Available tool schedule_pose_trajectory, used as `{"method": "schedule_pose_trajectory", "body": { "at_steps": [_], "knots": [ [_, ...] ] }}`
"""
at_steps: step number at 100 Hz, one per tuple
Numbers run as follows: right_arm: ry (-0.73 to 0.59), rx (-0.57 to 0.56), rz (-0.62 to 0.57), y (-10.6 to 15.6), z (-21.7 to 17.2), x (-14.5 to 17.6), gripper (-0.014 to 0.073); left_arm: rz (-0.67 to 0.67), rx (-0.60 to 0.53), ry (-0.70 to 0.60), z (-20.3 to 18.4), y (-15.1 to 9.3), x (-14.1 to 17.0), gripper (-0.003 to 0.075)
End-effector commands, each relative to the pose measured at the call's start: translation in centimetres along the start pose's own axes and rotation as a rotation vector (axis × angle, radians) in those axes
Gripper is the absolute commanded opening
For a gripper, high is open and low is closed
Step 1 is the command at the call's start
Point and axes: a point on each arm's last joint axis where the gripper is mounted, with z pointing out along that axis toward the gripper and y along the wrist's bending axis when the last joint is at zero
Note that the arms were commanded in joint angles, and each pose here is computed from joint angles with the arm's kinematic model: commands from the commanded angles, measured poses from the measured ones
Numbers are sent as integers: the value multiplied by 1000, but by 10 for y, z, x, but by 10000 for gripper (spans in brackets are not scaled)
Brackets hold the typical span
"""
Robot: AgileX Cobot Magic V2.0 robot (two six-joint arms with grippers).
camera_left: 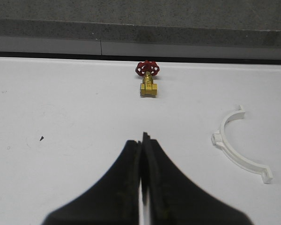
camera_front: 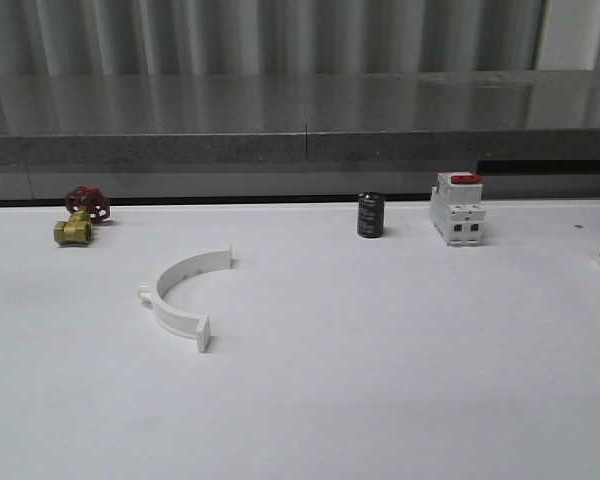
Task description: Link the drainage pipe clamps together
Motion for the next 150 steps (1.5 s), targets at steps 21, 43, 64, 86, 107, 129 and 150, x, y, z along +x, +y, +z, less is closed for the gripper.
{"method": "schedule_pose_trajectory", "body": {
  "at_steps": [21, 43, 64, 86, 107, 129, 150],
  "knots": [
    [-3, -1, -36, -11, 35, -11, 523, -5, 24, -104, -4, -3, -15, -20],
    [13, -1, -39, -12, 57, -10, 523, -5, 24, -104, -4, -3, -15, -20],
    [30, -4, -44, -12, 66, -8, 522, -5, 24, -104, -4, -3, -15, -20],
    [45, -6, -44, -12, 71, -6, 522, -5, 24, -104, -4, -3, -15, -20],
    [56, -8, -43, -12, 73, -5, 444, -5, 24, -104, -4, -3, -15, -20],
    [65, -11, -39, -12, 73, -4, 151, -5, 24, -104, -4, -3, -15, -20],
    [84, -41, 0, -9, 73, -3, 89, -5, 24, -104, -4, -3, -15, -20]
  ]
}}
